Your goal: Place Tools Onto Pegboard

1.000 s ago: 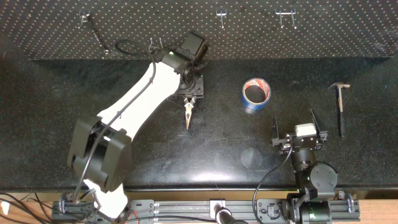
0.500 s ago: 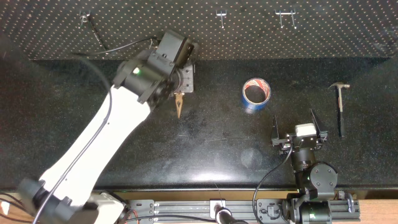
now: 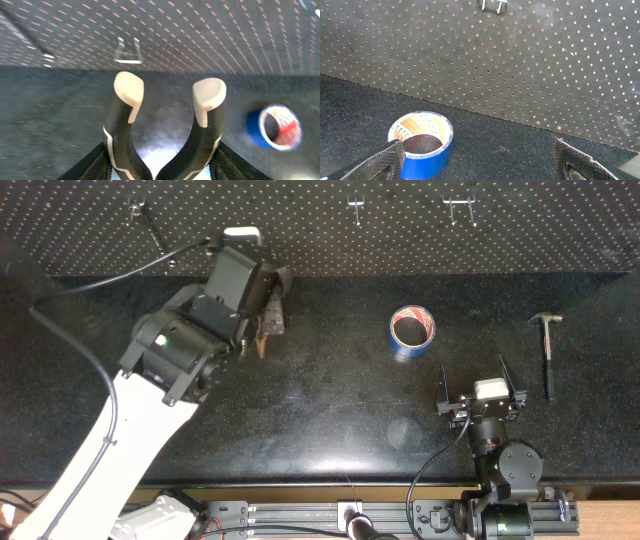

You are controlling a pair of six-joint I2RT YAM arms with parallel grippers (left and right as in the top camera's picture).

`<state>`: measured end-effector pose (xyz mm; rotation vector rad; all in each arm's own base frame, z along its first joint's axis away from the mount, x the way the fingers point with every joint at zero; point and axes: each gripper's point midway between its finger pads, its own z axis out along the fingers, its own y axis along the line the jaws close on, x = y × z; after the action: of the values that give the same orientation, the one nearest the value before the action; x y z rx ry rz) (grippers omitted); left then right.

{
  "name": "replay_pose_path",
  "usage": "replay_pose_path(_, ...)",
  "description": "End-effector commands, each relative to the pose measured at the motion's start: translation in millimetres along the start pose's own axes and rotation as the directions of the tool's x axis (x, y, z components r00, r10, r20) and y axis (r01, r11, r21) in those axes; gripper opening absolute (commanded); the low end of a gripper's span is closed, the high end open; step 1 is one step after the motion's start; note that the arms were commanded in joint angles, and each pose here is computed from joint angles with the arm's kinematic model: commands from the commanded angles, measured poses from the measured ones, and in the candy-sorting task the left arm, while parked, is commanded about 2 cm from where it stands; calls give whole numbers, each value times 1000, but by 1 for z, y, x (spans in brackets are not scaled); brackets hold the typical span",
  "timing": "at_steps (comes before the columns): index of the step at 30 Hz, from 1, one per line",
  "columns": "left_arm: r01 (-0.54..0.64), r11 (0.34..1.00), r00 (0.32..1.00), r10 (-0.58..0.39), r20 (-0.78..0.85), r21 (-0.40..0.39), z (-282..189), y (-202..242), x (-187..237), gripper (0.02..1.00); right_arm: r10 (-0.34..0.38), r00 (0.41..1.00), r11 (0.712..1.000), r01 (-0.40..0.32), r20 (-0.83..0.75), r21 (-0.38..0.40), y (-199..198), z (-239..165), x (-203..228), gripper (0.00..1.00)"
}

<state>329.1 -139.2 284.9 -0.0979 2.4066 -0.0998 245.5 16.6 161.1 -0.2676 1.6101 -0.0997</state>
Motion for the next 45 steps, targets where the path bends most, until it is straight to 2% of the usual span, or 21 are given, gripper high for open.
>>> replay_pose_path(1,41,985,986,-13,168,-165,-4,29,-28,29,-10,1000,1000,10,-4,1,1,0,2,963)
replay_pose_path(8,148,972,927,-71,369,-184,18,30,-53,29,-10,1000,1000,10,-4,1,1,0,2,963)
replay_pose_path(11,131,962,893,-10,451,-238,22,35,-65,29,-10,1000,1000,10,-4,1,1,0,2,963)
replay_pose_path(14,82,966,866,53,498,-245,25,29,-74,29,-10,1000,1000,10,-4,1,1,0,2,963)
replay_pose_path(17,94,966,837,54,544,-240,30,31,-82,29,-10,1000,1000,10,-4,1,1,0,2,963)
replay_pose_path(25,154,957,811,20,585,-247,56,42,-95,29,-10,1000,1000,10,-4,1,1,0,2,963)
replay_pose_path(31,176,966,768,-14,640,-190,72,28,-109,29,-10,1000,1000,10,-4,1,1,0,2,963)
replay_pose_path(41,146,966,792,15,610,-214,102,26,-103,29,-10,1000,1000,10,-4,1,1,0,2,963)
replay_pose_path(45,128,978,790,-1,613,-163,111,23,-107,29,-10,1000,1000,10,-4,1,1,0,2,963)
